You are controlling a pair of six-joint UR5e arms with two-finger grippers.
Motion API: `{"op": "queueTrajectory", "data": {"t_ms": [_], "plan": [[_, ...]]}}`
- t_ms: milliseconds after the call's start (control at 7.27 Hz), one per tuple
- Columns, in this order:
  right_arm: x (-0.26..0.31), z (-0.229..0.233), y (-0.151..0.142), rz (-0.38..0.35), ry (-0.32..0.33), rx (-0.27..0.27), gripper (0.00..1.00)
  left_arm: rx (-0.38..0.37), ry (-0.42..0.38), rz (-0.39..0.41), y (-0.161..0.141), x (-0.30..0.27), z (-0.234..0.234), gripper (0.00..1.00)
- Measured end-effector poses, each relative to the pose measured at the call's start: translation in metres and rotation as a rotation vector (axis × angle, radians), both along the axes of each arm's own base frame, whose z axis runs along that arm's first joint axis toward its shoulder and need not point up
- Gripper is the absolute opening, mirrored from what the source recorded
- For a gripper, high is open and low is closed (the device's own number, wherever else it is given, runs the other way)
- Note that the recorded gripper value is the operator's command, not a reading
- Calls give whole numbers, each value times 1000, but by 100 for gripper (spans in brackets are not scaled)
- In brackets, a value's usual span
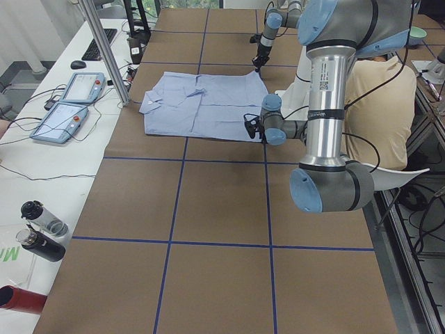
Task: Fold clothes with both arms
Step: 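Grasp both hem corners with the left and right grippers, then lift the hem with both grippers and fold it toward the collar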
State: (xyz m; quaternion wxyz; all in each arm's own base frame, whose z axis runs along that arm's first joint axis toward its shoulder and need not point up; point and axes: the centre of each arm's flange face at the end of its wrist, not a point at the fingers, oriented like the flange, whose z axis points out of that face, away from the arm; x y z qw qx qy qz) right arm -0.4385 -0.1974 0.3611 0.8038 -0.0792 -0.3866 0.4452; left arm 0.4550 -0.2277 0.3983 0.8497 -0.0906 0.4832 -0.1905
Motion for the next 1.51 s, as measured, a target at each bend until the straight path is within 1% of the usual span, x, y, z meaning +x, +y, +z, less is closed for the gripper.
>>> {"op": "queueTrajectory", "data": {"t_ms": [275, 413, 688, 826, 963, 1101, 1376, 1514], "plan": [[0, 1, 0, 0, 2, 0, 0, -21, 7, -46, -3, -2, -4, 0], [1, 2, 0, 1, 3, 0, 0, -24, 25, -55, -3, -6, -13, 0], [9, -2, -1, 5, -4, 0, 0, -17, 89, -56, 0, -25, -46, 0], [20, -9, -6, 18, -20, 3, 0, -12, 121, -56, 2, -35, -64, 0], [33, -19, -17, 45, -40, 6, 0, -9, 155, -60, 3, -47, -82, 0], [47, -29, -31, 83, -61, 10, 0, -8, 189, -82, -2, -60, -98, 0], [64, -51, -62, 159, -88, 18, 0, -10, 239, -176, -38, -87, -120, 0], [66, -67, -81, 181, -75, 13, 0, -16, 255, -207, -60, -100, -127, 0]]}}
